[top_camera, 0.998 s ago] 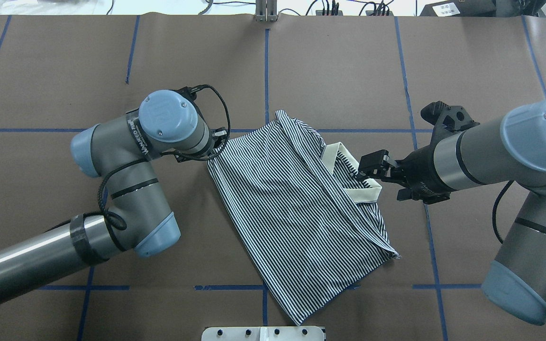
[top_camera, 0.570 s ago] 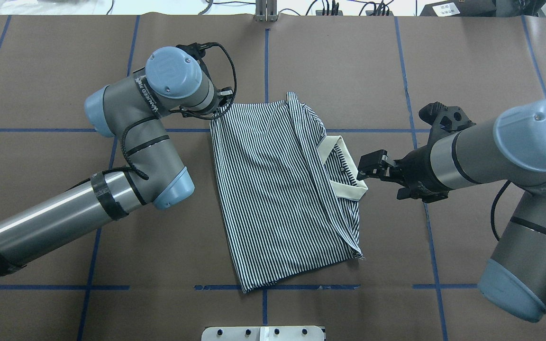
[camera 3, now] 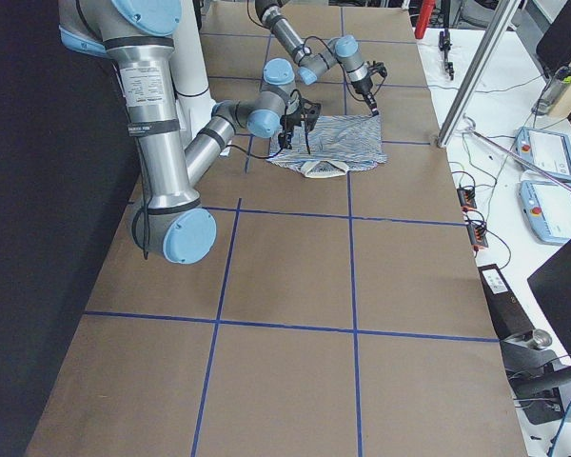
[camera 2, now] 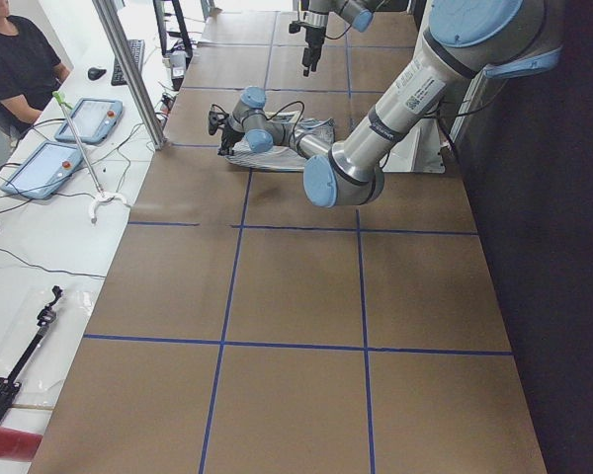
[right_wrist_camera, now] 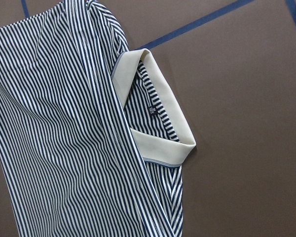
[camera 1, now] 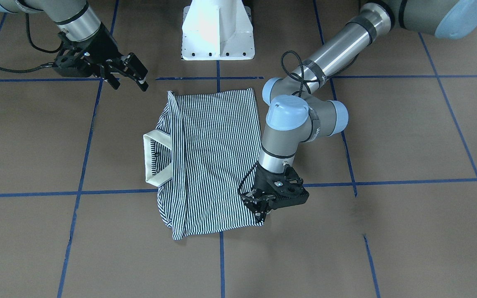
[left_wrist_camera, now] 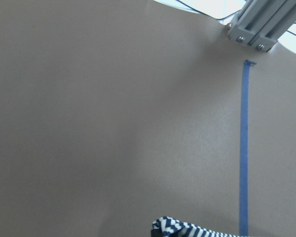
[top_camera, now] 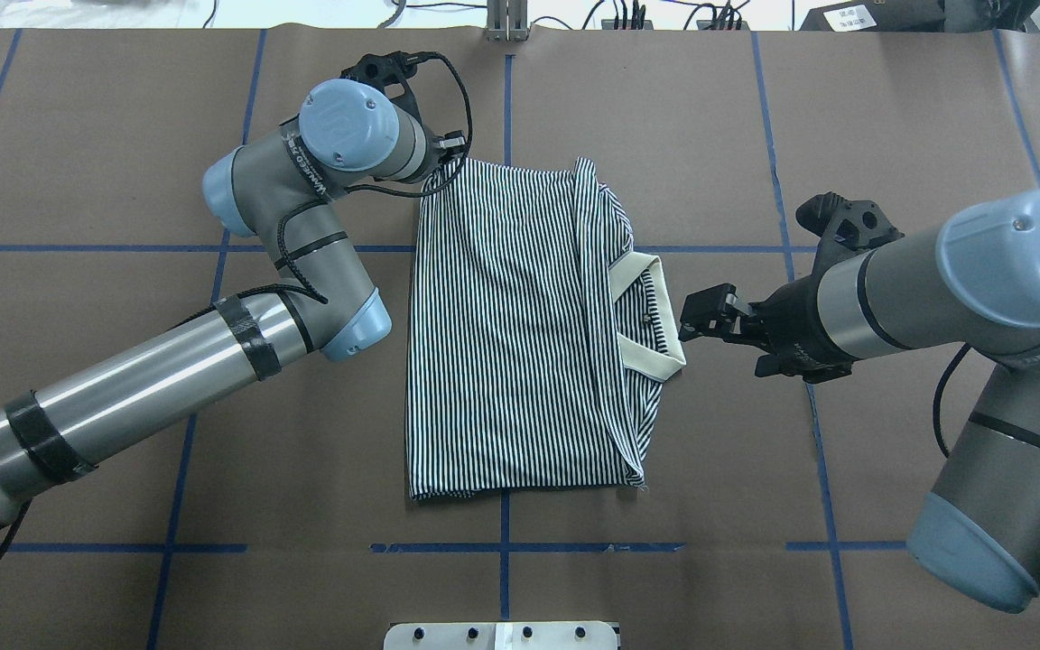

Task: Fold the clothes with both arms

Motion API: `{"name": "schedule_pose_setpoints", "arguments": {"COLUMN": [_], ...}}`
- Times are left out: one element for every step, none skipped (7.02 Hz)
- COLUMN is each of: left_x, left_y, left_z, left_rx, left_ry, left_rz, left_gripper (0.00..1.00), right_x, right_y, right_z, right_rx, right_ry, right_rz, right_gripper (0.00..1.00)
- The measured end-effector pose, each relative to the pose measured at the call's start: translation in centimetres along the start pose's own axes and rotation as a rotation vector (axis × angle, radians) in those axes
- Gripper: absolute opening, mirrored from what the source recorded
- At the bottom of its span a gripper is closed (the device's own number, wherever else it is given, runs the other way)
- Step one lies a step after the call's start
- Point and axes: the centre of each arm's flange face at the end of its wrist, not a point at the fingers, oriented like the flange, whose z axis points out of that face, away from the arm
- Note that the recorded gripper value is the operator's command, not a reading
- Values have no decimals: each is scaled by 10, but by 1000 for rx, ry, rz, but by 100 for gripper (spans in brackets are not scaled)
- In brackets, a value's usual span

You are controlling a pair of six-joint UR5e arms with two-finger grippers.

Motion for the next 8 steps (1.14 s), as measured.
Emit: {"name": "schedule_pose_setpoints", "arguments": {"left_x": [-1, 5, 11, 13, 12, 8, -3, -16], "left_y": [-3, -8, -12, -20, -29, -31, -28, -22], "left_z": [6, 8, 8, 6, 0, -12, -31, -54], "left_rx": [28, 61, 87, 80, 28, -38, -80, -101], "left_ry": [-1, 0, -1, 4, 13, 10, -9, -32], "left_rz": [16, 33, 58, 73, 73, 71, 79, 116], "left_gripper": [100, 100, 100, 100, 100, 100, 100, 100], "right_x": [-5, -9, -13, -19, -27, -33, -36, -43], "right_y": [-2, -3, -4, -6, -10, -14, -15, -7], "right_z": [5, 8, 10, 16, 29, 44, 67, 92], "right_rx": [0, 0, 1, 2, 7, 12, 13, 23], "right_ry": [-1, -1, -1, 1, 11, 31, 62, 106], "right_rz": [-1, -3, -6, -7, -18, -50, -92, -128], "right_gripper": [100, 100, 100, 100, 100, 100, 100, 100]}}
